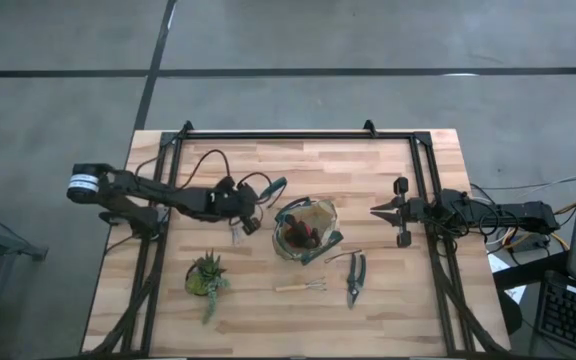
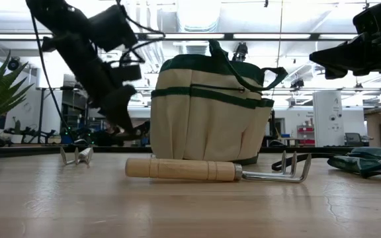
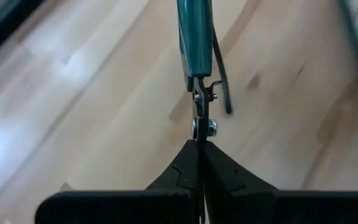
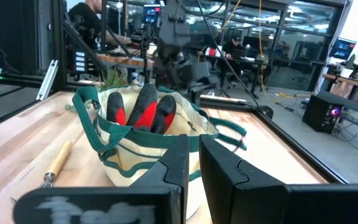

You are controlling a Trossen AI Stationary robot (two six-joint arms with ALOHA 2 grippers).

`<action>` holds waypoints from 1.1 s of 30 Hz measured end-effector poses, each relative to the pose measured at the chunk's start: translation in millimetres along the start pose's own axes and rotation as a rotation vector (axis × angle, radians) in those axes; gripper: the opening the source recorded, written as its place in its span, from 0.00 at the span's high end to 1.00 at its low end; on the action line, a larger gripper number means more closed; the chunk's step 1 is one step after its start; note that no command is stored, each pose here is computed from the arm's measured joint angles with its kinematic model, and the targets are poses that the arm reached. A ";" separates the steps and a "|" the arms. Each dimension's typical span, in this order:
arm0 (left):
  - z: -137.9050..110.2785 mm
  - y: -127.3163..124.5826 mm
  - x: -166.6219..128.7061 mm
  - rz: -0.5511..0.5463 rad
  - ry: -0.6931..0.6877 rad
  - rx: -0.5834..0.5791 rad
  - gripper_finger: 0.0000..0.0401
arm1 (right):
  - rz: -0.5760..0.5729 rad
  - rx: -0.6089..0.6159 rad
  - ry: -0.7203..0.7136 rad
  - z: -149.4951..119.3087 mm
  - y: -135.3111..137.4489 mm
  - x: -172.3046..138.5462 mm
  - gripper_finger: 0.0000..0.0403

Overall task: Pick & Place Garden tools in Gardening bag
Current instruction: Put the top green shear scissors into the green gardening bag

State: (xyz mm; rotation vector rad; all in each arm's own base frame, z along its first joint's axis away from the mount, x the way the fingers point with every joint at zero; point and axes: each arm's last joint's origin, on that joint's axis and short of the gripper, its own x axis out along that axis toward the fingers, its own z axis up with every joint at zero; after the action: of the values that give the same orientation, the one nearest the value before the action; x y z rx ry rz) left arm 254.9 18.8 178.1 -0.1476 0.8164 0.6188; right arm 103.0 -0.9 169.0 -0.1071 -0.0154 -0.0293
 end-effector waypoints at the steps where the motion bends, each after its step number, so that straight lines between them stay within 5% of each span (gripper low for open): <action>1: 3.7 0.2 -3.2 -0.007 -0.017 -0.001 0.98 | 0.000 0.001 0.000 0.0 0.0 0.0 0.92; 9: 35.3 5.0 -36.9 -0.089 -0.174 -0.068 0.98 | 0.001 0.001 0.000 0.0 0.0 0.0 0.92; 23: 65.3 -5.5 -70.0 -0.516 -0.450 -0.168 0.98 | 0.000 -0.102 0.001 0.0 0.0 0.0 0.92; 33: 72.7 -25.2 -76.5 -0.724 -0.548 -0.182 0.98 | 0.000 -0.014 -0.020 1.9 -0.1 0.0 0.92</action>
State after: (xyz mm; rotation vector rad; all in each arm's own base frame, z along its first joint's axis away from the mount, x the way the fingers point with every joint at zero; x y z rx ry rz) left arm 275.8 -11.1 280.3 -0.3983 0.1389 0.0286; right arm 103.0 -0.8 170.9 -0.1216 -0.0351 -0.0282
